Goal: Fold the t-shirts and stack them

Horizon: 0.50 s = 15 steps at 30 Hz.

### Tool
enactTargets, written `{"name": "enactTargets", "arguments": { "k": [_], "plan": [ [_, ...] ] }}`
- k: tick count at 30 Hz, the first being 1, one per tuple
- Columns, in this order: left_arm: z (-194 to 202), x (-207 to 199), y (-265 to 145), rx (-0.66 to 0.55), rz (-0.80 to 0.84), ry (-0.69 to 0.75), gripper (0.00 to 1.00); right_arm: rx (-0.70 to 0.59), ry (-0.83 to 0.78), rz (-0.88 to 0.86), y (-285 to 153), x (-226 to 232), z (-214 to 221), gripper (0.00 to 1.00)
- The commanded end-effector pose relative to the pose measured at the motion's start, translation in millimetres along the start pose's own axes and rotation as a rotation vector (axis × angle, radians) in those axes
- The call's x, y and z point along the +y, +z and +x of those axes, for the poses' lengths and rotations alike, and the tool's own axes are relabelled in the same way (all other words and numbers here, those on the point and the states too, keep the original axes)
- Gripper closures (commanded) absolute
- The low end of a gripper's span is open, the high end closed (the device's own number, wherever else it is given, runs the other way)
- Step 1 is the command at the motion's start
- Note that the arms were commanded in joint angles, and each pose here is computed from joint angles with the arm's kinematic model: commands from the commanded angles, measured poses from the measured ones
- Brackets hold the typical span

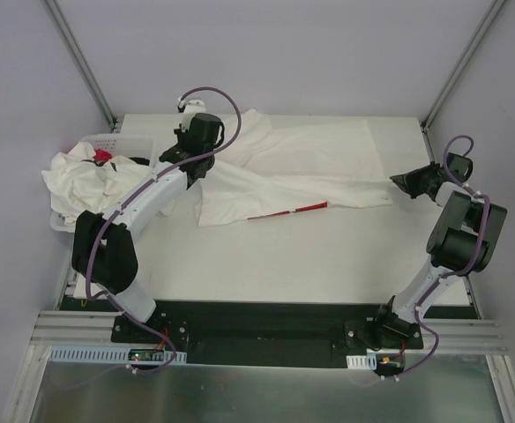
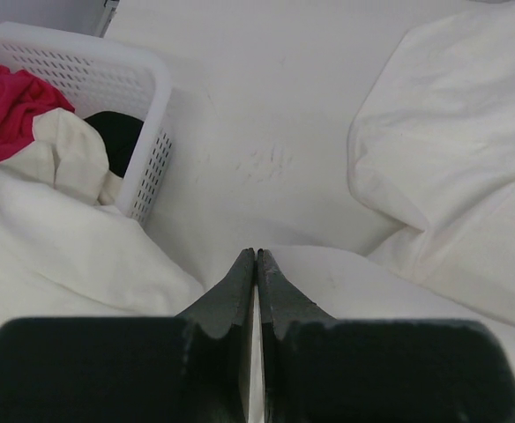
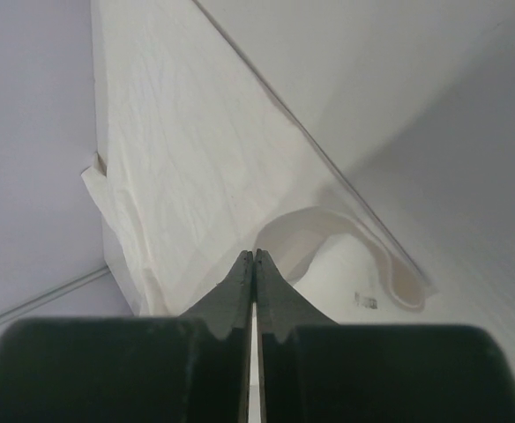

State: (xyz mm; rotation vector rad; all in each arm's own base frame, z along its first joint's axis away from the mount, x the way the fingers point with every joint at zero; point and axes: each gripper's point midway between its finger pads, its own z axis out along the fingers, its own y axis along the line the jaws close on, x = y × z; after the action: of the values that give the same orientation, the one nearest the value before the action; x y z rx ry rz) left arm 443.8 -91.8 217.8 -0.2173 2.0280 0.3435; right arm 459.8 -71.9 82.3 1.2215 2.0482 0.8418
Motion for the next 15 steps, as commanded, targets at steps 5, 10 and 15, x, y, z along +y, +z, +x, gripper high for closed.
{"name": "enactTargets", "arguments": {
  "k": [5,10,15],
  "plan": [
    [-37,20,-12,-0.092,-0.031,-0.063,1.00,-0.067,-0.035,-0.065,-26,21,-15,0.99],
    [-34,15,-8,-0.086,-0.014,-0.067,1.00,-0.068,-0.027,-0.070,-25,21,-17,0.99],
    [-29,7,0,-0.072,-0.002,-0.061,1.00,-0.076,-0.018,-0.076,-25,22,-21,0.99]
  ]
}}
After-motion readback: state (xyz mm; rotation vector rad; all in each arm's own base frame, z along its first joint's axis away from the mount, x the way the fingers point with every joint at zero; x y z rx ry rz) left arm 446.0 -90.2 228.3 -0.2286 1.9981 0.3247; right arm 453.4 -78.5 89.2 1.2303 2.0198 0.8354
